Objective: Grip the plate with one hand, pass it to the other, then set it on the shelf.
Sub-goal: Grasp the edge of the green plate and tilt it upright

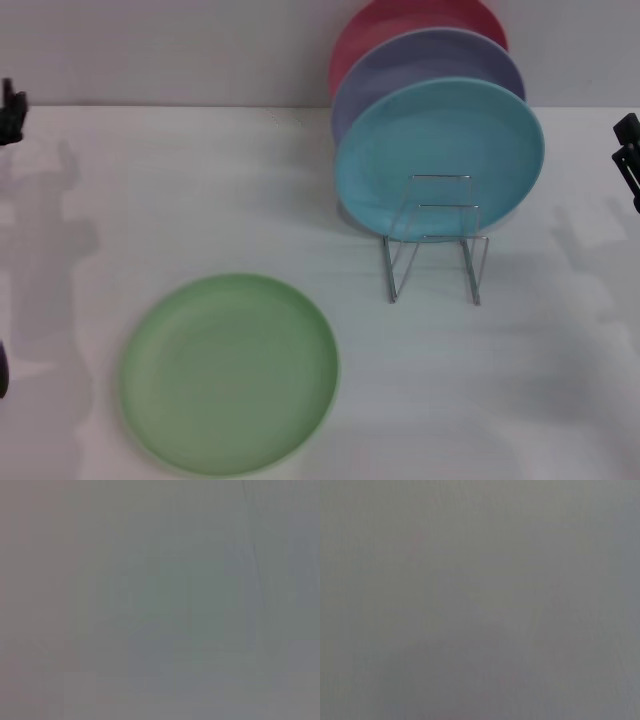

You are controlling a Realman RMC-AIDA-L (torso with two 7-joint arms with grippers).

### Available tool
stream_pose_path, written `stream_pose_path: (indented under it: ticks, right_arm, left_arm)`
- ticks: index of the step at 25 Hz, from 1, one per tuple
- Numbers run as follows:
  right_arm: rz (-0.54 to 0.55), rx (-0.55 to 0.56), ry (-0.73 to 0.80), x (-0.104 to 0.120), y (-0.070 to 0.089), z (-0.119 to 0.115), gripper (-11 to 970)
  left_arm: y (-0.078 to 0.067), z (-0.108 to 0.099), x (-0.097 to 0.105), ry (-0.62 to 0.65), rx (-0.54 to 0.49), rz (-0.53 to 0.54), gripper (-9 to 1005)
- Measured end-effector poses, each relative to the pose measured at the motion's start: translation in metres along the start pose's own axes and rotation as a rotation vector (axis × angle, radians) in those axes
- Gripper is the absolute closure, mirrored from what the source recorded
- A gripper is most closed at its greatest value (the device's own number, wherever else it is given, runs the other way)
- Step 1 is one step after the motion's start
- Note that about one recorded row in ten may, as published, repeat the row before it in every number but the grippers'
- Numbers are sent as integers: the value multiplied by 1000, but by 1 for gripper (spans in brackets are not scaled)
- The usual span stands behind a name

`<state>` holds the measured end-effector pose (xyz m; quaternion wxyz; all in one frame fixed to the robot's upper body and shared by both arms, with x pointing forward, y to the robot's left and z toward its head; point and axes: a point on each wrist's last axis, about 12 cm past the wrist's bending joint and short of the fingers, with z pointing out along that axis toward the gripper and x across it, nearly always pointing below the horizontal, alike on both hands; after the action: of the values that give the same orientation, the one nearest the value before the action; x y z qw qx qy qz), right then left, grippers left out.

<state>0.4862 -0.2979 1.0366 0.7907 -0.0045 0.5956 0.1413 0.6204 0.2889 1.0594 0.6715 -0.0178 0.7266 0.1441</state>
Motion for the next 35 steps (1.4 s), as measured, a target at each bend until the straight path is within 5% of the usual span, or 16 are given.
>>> stream_pose_path:
  ticks: [5,13,21,29,35]
  right_arm:
    - [-3,2,1,0,-1,-1,179]
    - [-3,11,6,0,-2,-3,180]
    - [-10,12,18,2,-2,1,182]
    - [-11,13,23,2,-3,3,178]
    - [-10,14,27,3,-2,3,179]
  left_arm:
    - [-9,16,-6,81,73,-86,196]
    - [-6,16,-11,23,149,-167,196]
    - [3,-22,-18,-304,268,-181,197]
    - [19,-60,-28,-567,386,-382,197]
    - [7,-68,-29,-623,324,-211,197]
